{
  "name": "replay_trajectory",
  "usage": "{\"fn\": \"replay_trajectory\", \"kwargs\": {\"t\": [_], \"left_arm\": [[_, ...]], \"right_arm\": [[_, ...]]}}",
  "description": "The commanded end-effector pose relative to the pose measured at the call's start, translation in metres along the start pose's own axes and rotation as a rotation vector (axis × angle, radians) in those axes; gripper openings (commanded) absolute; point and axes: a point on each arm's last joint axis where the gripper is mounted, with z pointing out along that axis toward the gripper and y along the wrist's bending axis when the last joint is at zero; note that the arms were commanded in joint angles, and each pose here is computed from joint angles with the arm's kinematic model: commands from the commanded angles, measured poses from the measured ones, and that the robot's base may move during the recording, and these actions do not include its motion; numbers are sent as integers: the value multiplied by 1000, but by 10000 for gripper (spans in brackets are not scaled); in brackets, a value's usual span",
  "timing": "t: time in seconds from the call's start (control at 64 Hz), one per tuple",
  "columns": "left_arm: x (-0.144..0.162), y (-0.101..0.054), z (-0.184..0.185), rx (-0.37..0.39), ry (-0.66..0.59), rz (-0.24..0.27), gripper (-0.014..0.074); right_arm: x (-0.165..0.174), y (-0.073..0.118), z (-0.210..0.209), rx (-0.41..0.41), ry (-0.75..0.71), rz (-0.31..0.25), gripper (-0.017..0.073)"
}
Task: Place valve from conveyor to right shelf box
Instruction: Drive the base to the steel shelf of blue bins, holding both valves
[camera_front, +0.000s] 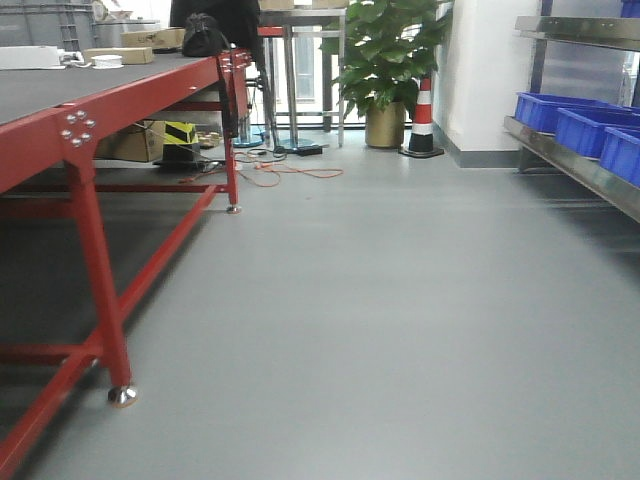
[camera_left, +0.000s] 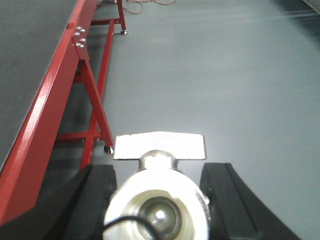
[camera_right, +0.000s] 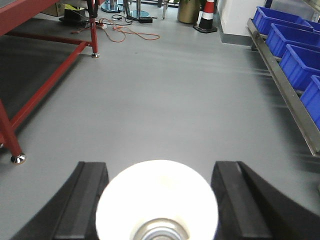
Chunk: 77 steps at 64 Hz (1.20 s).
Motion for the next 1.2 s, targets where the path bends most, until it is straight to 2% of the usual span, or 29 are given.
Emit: {"fn": "replay_trajectory", "kwargs": {"t": [0.0,1.188], "left_arm": [[-6,0,-5,3,-71,-6,-111],[-6,0,-5,3,-71,-6,-111]], "right_arm": [[-10,-1,-5,13,-92,-6,-154],[-10,-1,-4,13,-90,-6,-154]]}}
